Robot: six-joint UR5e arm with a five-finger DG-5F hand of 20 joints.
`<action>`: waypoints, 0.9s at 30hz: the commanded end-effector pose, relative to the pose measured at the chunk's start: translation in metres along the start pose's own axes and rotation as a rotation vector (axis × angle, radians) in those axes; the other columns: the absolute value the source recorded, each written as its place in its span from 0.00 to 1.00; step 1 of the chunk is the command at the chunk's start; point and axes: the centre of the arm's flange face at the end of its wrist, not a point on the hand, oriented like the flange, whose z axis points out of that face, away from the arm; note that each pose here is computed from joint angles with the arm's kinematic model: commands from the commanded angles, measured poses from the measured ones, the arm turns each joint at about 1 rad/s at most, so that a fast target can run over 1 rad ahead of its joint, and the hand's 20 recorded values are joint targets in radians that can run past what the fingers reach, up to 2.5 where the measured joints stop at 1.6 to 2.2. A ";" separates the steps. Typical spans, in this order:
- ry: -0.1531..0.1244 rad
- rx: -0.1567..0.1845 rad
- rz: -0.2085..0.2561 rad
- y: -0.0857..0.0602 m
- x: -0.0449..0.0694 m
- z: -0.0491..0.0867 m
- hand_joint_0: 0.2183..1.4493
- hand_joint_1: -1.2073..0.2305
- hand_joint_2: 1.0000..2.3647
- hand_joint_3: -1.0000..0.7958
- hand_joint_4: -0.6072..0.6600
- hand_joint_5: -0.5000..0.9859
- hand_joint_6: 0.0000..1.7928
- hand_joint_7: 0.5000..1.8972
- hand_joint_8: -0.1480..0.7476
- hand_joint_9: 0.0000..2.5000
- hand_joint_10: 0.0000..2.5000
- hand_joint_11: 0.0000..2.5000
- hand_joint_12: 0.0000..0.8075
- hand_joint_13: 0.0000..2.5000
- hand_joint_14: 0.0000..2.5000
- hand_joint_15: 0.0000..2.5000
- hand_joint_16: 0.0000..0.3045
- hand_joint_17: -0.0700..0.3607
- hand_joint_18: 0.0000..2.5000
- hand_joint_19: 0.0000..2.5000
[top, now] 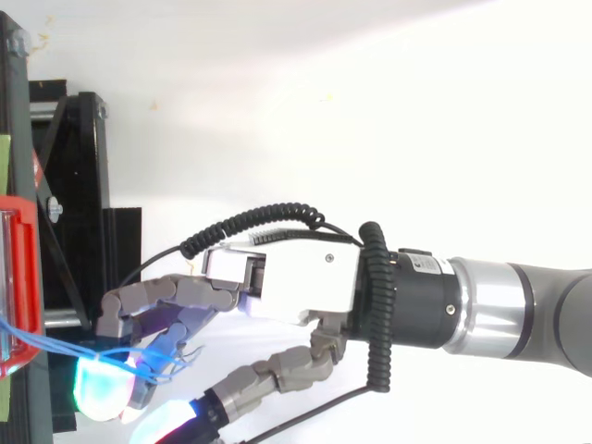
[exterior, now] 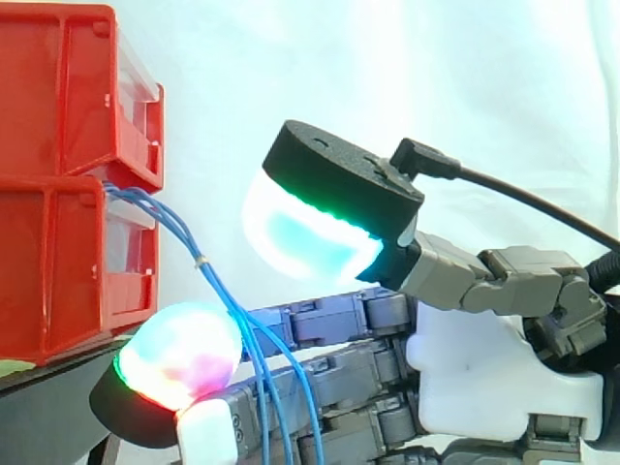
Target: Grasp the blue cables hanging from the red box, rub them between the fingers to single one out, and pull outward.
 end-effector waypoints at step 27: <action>-0.070 0.116 0.068 0.005 -0.039 -0.004 0.30 0.37 0.01 0.37 0.60 0.27 0.36 0.45 0.43 0.33 0.01 0.17 0.41 0.22 0.01 0.13 0.15 0.41 0.13 0.09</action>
